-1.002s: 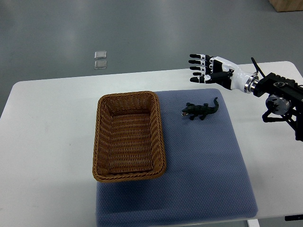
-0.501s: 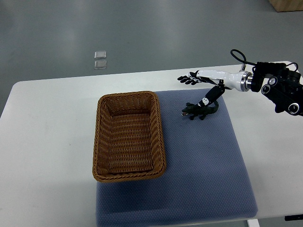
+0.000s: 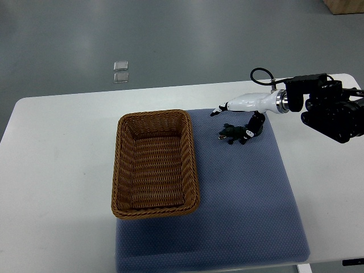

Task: Place crocodile in brown basket with right hand
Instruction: 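Reach the right hand down over the dark green toy crocodile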

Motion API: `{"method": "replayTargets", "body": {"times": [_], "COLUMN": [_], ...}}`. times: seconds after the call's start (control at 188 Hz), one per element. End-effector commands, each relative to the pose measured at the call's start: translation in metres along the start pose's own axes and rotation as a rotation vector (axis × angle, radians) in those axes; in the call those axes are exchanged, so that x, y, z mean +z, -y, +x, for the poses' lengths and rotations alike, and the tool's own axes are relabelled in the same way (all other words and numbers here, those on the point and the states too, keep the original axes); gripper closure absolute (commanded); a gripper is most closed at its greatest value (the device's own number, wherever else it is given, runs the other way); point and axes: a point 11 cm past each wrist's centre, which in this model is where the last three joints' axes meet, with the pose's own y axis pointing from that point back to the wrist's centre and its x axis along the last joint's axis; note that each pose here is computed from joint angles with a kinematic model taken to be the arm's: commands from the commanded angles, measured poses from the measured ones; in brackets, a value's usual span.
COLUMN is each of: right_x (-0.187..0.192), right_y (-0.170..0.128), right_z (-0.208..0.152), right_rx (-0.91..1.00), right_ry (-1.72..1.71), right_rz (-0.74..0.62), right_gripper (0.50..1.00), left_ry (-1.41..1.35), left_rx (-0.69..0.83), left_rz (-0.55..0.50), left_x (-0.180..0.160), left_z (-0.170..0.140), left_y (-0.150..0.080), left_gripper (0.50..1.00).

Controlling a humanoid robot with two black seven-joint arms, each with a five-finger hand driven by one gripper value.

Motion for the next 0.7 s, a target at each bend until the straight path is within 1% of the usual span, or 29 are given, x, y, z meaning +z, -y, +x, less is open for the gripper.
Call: {"method": "replayTargets", "body": {"times": [0.0,0.107,0.368,0.57,0.693], "right_x": [0.001,-0.006,-0.008,-0.001,0.000], "right_y": [0.000,0.007,0.017,0.015,0.015], "right_z": [-0.004,-0.004,-0.007,-0.010,-0.011], "right_rx": [-0.026,-0.035,-0.045,-0.055,-0.059], "right_ry": [-0.026,-0.027,-0.028,-0.034,-0.038], "right_rz": [-0.009,0.001,-0.020,-0.045,-0.048], "right_gripper": [0.579,0.579,0.579,0.579,0.587], "left_ry": [0.000,0.000,0.000,0.000,0.000], "left_rx": [0.000,0.000,0.000,0.000,0.000], "left_rz": [0.000,0.000,0.000,0.000,0.000], "left_x": [0.000,0.000,0.000,0.000,0.000], "left_z": [0.000,0.000,0.000,0.000,0.000], "left_y": [0.000,0.000,0.000,0.000,0.000], "left_gripper": [0.500,0.500,0.500,0.500,0.500]}}
